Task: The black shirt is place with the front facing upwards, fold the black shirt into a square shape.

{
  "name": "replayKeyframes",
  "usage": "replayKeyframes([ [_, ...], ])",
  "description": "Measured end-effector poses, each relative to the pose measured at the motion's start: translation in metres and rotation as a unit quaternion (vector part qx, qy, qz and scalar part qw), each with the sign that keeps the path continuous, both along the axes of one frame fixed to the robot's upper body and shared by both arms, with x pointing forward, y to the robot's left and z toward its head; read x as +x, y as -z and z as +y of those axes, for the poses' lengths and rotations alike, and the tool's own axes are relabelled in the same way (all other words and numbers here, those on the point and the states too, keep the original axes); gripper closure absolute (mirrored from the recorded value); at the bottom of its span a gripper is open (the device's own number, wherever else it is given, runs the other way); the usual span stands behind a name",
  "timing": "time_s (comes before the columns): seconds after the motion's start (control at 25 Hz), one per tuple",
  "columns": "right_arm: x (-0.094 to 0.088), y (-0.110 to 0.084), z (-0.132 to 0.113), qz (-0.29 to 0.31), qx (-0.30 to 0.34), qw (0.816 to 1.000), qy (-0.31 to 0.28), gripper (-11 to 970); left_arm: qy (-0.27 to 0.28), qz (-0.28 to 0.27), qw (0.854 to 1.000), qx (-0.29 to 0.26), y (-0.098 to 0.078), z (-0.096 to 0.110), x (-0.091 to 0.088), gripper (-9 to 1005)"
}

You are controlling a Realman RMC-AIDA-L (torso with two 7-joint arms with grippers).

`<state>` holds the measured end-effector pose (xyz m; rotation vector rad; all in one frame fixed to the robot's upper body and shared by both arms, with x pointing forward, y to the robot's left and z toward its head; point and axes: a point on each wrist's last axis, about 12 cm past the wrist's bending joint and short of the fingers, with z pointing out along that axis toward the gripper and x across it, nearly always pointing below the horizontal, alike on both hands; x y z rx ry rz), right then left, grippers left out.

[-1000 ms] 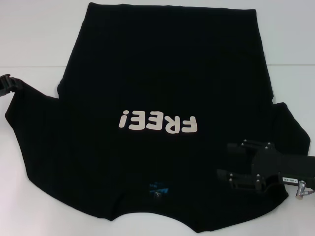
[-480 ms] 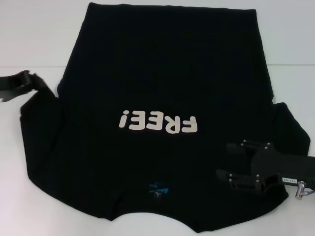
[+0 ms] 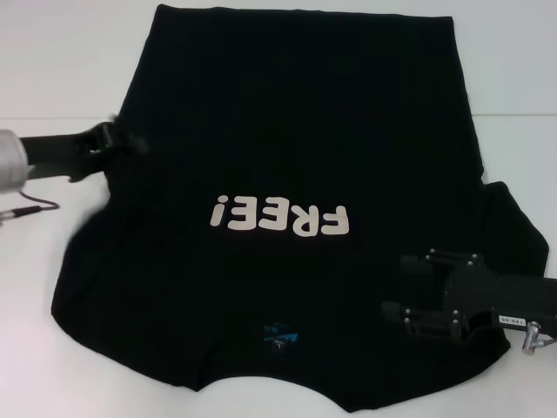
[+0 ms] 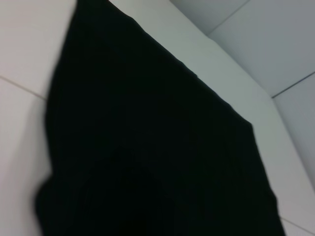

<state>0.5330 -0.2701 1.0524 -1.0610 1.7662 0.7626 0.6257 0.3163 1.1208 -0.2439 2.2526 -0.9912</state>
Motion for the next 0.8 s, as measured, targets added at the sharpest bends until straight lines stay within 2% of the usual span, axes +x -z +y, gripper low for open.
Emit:
replayKeyframes([
  [0.08,0.000,0.000,0.000,0.000,0.000,1.000,0.000,158,-0.001,0.001,1.000,-0.015,0.005,-0.005,-0.003,950],
  [0.2,0.000,0.001,0.000,0.001,0.001,1.000,0.001,158,-0.001,0.004,1.000,-0.026,0.011,-0.009,-0.006,752],
  [0.28,-0.001,0.001,0.001,0.003,0.001,1.000,0.000,158,0.006,0.001,1.000,-0.028,0.014,-0.011,-0.008,658],
  [0.36,0.000,0.001,0.001,0.003,0.002,1.000,0.000,158,0.022,-0.020,0.999,-0.025,0.013,-0.011,-0.011,563],
  [0.48,0.000,0.001,0.000,0.003,0.004,1.000,0.004,158,0.085,-0.094,0.992,-0.008,0.012,-0.013,-0.022,446],
  [0.56,0.000,0.001,-0.001,0.008,0.007,1.000,0.009,158,0.132,-0.150,0.980,0.009,0.013,-0.014,-0.033,376],
  [0.64,0.000,0.001,-0.002,0.017,0.011,1.000,0.017,158,0.179,-0.207,0.961,0.036,0.017,-0.015,-0.047,306],
  [0.8,0.002,-0.001,-0.010,0.040,0.026,0.998,0.051,158,0.257,-0.321,0.905,0.112,0.037,-0.021,-0.082,288],
])
